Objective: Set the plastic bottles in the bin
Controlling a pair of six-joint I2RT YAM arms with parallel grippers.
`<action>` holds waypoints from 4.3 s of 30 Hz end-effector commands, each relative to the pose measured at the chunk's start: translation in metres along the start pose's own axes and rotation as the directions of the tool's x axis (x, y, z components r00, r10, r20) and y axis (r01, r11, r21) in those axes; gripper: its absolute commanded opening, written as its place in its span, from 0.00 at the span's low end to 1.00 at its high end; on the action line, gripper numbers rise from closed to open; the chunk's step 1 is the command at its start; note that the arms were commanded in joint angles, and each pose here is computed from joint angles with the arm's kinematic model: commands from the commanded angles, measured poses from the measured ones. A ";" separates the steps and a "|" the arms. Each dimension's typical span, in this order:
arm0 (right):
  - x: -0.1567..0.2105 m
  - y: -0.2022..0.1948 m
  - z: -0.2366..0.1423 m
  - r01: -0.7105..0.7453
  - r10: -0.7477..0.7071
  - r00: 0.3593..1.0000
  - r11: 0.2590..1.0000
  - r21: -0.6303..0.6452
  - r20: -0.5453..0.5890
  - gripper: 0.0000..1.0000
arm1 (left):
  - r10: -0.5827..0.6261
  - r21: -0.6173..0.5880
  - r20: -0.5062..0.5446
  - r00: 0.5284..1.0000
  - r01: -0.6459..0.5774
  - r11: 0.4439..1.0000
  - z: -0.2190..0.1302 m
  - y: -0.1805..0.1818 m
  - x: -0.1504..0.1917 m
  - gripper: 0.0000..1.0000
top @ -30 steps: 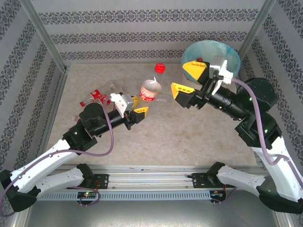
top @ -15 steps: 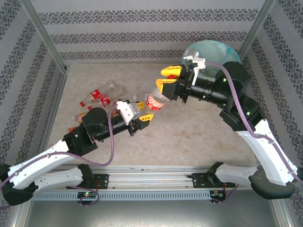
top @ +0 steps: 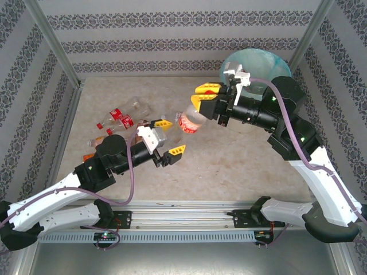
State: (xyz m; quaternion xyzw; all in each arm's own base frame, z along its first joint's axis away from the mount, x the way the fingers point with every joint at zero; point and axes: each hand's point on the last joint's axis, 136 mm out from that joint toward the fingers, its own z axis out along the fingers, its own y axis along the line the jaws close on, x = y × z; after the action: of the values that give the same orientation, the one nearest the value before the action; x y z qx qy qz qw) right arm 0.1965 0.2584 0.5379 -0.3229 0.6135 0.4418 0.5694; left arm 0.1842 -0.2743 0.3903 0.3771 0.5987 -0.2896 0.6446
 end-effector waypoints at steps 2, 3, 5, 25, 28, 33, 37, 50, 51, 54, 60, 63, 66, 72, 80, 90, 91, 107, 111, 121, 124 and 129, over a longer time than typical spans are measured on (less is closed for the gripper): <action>-0.037 -0.035 -0.032 0.126 -0.160 0.982 0.947 0.296 0.096 0.00 | 0.013 -0.069 0.075 0.997 -0.008 0.998 -0.009 0.011 -0.016 0.91; -0.041 -0.043 -0.037 0.144 -0.188 0.978 0.926 0.348 0.095 0.00 | 0.012 -0.075 0.070 0.997 -0.007 0.997 -0.009 0.012 -0.014 0.93; -0.053 -0.060 -0.049 0.195 -0.260 0.962 0.867 0.459 0.081 0.00 | 0.005 -0.088 0.067 0.998 0.001 0.996 -0.008 0.015 -0.011 0.94; -0.033 -0.334 -0.135 0.295 -0.131 0.954 0.264 0.918 -0.269 0.00 | -0.047 -0.100 -0.044 0.998 0.043 0.994 -0.001 0.014 0.020 0.96; 0.000 -0.363 -0.142 0.298 -0.055 0.954 0.256 0.919 -0.294 0.00 | -0.059 -0.095 -0.050 0.997 0.054 0.994 -0.001 0.013 0.023 0.96; 0.050 -0.393 -0.144 0.282 0.044 0.951 0.292 0.914 -0.307 0.00 | -0.078 -0.096 -0.055 0.995 0.072 0.993 -0.001 0.012 0.029 0.95; 0.082 -0.409 -0.146 0.254 0.117 0.946 0.315 0.915 -0.303 0.00 | -0.083 -0.098 -0.062 0.995 0.077 0.992 -0.001 0.012 0.032 0.95; 0.168 -0.436 -0.158 0.177 0.328 0.900 0.332 0.927 -0.289 0.00 | -0.069 -0.117 -0.098 0.993 0.057 0.991 0.000 0.014 0.047 0.96; 0.172 -0.437 -0.160 0.173 0.337 0.897 0.329 0.928 -0.287 0.00 | -0.066 -0.109 -0.102 0.993 0.055 0.992 0.000 0.013 0.045 0.96; 0.181 -0.439 -0.164 0.162 0.359 0.891 0.321 0.933 -0.278 0.00 | -0.063 -0.100 -0.107 0.992 0.052 0.994 0.001 0.011 0.044 0.96; 0.193 -0.448 -0.165 0.139 0.409 0.873 0.318 0.938 -0.267 0.05 | -0.075 -0.116 -0.099 0.992 0.064 0.991 -0.001 0.013 0.052 0.96; 0.198 -0.452 -0.164 0.135 0.420 0.868 0.316 0.939 -0.266 0.06 | -0.073 -0.120 -0.104 0.992 0.060 0.991 -0.003 0.013 0.054 0.96; 0.206 -0.457 -0.166 0.128 0.439 0.859 0.309 0.942 -0.261 0.06 | -0.060 -0.128 -0.114 0.992 0.046 0.991 -0.003 0.015 0.058 0.96; 0.216 -0.457 -0.163 0.099 0.468 0.848 0.320 0.942 -0.248 0.09 | -0.042 -0.128 -0.122 0.992 0.026 0.991 -0.002 0.015 0.060 0.96; 0.162 -0.434 -0.159 0.059 0.372 0.908 0.343 0.937 -0.193 0.41 | -0.050 -0.131 -0.124 0.991 0.034 0.991 -0.001 0.015 0.058 0.96; 0.103 -0.410 -0.162 0.048 0.253 0.958 0.336 0.941 -0.139 0.70 | -0.045 -0.136 -0.112 0.993 0.029 0.990 0.001 0.016 0.059 0.97; 0.099 -0.409 -0.162 0.047 0.247 0.959 0.337 0.940 -0.136 0.70 | -0.040 -0.134 -0.114 0.993 0.025 0.991 0.001 0.016 0.058 0.97; 0.133 -0.415 -0.153 0.020 0.323 0.934 0.374 0.927 -0.151 0.19 | -0.053 -0.139 -0.120 0.991 0.036 0.990 0.002 0.016 0.062 0.97; 0.169 -0.425 -0.168 0.031 0.400 0.901 0.328 0.944 -0.169 0.18 | -0.048 -0.146 -0.125 0.991 0.030 0.989 0.000 0.018 0.062 0.97; 0.212 -0.434 -0.190 0.031 0.497 0.852 0.264 0.964 -0.164 0.18 | -0.045 -0.150 -0.133 0.990 0.025 0.988 0.000 0.018 0.064 0.97; 0.220 -0.435 -0.195 0.015 0.521 0.841 0.250 0.968 -0.148 0.19 | -0.046 -0.151 -0.136 0.990 0.025 0.988 0.000 0.018 0.065 0.97; 0.231 -0.434 -0.201 0.003 0.548 0.825 0.240 0.971 -0.137 0.20 | -0.047 -0.153 -0.140 0.989 0.025 0.988 -0.002 0.018 0.066 0.97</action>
State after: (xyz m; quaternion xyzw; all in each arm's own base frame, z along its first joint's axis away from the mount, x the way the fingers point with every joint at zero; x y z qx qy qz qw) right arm 0.4939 -0.0684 0.3056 0.0751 0.8560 -0.0042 0.5115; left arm 0.2080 -0.2596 0.3233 0.3365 0.6760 -0.2293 0.6142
